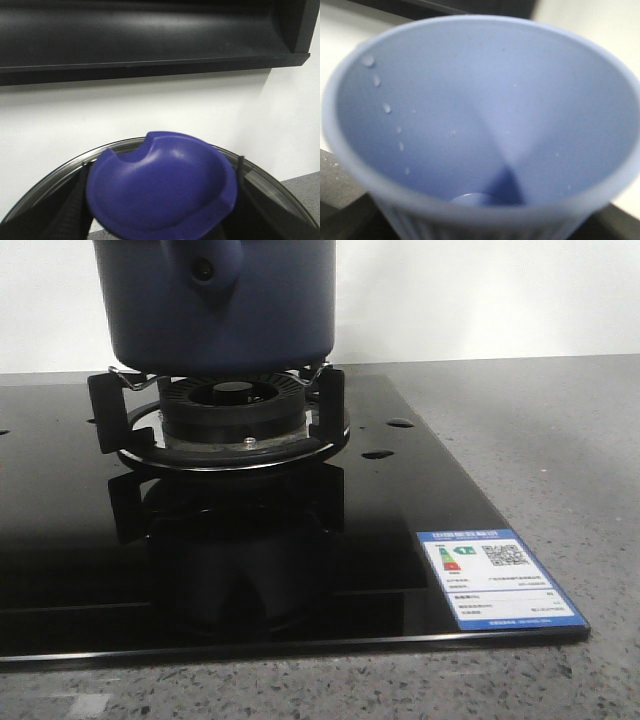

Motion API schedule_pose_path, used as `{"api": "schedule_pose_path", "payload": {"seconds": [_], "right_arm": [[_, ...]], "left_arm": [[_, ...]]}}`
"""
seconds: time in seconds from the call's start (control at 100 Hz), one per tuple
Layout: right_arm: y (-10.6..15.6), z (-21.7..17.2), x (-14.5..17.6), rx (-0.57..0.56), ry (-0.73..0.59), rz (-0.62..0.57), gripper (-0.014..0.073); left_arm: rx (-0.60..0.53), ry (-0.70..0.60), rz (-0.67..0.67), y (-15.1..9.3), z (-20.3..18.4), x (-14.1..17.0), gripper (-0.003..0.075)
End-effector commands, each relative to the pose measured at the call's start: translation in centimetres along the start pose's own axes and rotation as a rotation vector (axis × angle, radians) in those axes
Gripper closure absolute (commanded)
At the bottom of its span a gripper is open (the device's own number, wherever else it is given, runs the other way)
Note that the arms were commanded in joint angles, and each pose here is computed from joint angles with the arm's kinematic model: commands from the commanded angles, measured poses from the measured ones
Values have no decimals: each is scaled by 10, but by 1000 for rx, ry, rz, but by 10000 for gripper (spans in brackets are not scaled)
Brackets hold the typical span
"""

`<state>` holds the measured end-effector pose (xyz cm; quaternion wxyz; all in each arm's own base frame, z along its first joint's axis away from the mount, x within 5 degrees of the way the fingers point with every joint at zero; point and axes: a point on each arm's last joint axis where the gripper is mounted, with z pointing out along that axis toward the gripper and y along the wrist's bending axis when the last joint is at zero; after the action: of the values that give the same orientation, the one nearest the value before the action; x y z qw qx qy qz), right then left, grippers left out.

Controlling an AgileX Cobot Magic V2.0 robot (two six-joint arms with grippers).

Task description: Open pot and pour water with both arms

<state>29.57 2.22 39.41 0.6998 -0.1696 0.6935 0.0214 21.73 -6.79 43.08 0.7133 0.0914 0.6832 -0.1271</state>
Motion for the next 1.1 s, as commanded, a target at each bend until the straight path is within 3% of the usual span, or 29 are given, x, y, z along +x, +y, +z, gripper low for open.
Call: {"api": "schedule_pose_path", "payload": {"seconds": [0.0,0.23,0.4,0.54,0.84,1.09], "right_arm": [[-14,-24,-2,-40,-108,67,295],[-35,-60,83,-8,-26,139,295],[-30,-75,128,69,-14,119,295],[-26,-72,160,54,70,136,295],[-28,-59,188,22,76,202,313],[-28,-58,191,20,81,211,313]], "left_arm": [[-39,-167,1,3,-10,-28,334],[-39,-161,1,3,-8,-26,334],[-39,-159,1,3,-8,-26,334],[-39,-159,1,3,-8,-26,334],[-39,-159,1,3,-8,-26,334],[-39,-159,1,3,-8,-26,334]]}}
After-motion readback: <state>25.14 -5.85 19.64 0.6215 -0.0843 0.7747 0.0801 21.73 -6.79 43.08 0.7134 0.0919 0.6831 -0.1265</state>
